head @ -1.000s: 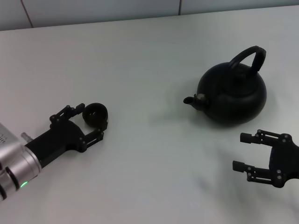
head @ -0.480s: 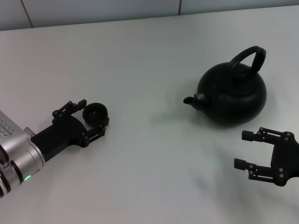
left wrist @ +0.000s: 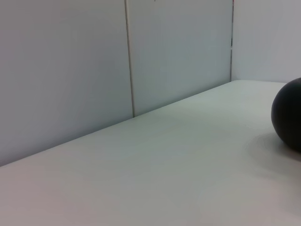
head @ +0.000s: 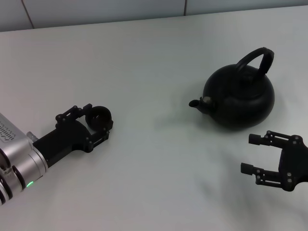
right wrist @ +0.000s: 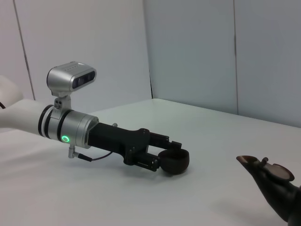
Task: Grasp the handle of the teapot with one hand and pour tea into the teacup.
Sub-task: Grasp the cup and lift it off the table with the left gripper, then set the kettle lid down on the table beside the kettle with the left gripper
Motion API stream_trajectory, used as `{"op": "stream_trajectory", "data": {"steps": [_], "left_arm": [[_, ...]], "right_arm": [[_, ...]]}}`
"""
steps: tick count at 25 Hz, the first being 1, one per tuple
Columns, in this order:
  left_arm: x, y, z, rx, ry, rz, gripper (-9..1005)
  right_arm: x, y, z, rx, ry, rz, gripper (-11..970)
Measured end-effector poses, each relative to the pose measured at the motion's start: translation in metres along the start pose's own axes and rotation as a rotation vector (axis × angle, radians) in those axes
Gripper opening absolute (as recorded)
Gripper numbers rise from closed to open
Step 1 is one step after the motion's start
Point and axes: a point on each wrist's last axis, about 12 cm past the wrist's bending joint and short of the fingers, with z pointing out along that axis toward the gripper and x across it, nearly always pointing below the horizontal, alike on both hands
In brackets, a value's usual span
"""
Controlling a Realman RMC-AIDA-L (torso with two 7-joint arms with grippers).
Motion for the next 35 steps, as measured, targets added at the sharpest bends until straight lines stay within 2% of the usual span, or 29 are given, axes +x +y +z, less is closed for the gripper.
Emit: {"op": "stream_trajectory", "data": {"steps": [10, 12, 13, 20, 23, 35], "left_arm": [[-0.004, -0.004, 0.001, 0.030, -0.033, 0.001, 692], [-0.009, -0.010, 0.006, 0.058, -0.060, 0.000, 693], [-0.016, -0.017, 0.015, 0.092, -0.079, 0.006, 693], [-0.029, -0.035, 0.042, 0.175, -0.062, 0.047, 695], [-0.033, -0.037, 0.047, 0.186, -0.055, 0.058, 696], [-0.033, -0.039, 0.049, 0.187, -0.047, 0.060, 700]], "right_arm": [[0.000, 0.000, -0.001, 0.001, 0.001, 0.002, 731], [0.001, 0.001, -0.001, 0.002, 0.001, 0.002, 731], [0.001, 0.001, -0.001, 0.002, 0.001, 0.003, 731], [0.000, 0.002, 0.000, -0.007, -0.007, 0.003, 732], [-0.001, 0.002, 0.000, -0.010, -0.009, 0.002, 732], [-0.001, 0.002, 0.000, -0.011, -0.010, 0.001, 731]]}}
